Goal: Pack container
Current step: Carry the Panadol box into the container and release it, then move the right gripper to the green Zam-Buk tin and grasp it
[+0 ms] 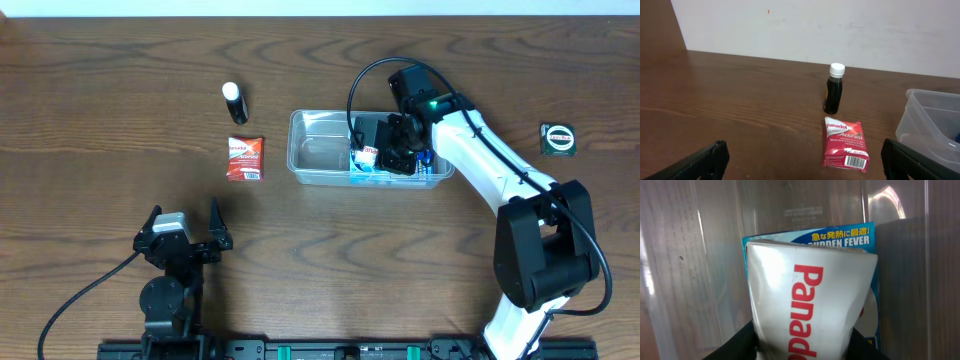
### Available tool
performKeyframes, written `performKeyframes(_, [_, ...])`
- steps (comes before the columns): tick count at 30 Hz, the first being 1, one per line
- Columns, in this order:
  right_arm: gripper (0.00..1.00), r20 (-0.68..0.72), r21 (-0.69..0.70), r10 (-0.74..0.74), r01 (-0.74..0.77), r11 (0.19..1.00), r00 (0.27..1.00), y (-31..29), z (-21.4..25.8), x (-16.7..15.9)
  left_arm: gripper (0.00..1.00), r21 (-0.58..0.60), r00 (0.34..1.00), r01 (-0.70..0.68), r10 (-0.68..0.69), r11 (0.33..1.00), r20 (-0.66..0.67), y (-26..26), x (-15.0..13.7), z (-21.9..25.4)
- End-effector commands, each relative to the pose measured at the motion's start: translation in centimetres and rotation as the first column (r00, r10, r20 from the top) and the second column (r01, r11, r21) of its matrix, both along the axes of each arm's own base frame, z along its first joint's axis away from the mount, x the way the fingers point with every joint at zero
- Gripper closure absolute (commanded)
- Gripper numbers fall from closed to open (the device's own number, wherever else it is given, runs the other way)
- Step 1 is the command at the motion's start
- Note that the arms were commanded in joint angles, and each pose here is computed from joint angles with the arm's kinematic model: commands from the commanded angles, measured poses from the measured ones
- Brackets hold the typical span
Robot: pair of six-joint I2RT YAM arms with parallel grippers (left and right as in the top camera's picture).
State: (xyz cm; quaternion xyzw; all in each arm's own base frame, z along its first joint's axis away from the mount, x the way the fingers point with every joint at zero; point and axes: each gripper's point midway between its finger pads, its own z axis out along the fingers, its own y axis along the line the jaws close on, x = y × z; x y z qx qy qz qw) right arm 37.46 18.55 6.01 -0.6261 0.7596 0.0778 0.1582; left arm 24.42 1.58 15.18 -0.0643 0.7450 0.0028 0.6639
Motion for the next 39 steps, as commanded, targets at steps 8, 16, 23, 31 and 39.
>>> performKeyframes(8, [0.58,-0.033,0.016,0.026,-0.025,1.000,0.999,0.2,-0.9,-0.6,0.02,0.010,0.998,-0.010,0.011,1.000,-0.055,0.2,-0.1,-1.9])
performKeyframes(16, [0.58,-0.073,-0.003,0.024,-0.024,1.000,0.997,0.0,-2.8,-0.8,0.02,0.011,0.998,-0.010,0.011,1.000,-0.055,0.2,-0.1,-1.9])
performKeyframes(23, [0.40,-0.068,-0.016,0.020,-0.021,1.000,0.997,-0.2,-2.9,-0.7,0.02,0.011,0.998,-0.010,0.011,1.000,-0.056,0.2,-0.1,-1.9])
performKeyframes(31, [0.37,-0.036,0.010,-0.003,0.003,1.000,0.999,0.3,-1.6,0.2,0.02,0.010,0.998,-0.010,0.011,1.000,-0.055,0.2,-0.1,-1.9])
performKeyframes(39, [0.37,0.069,0.110,-0.142,0.134,0.985,0.987,0.8,5.3,1.9,0.02,0.010,0.998,-0.010,0.011,1.000,-0.056,0.2,-0.1,-1.9])
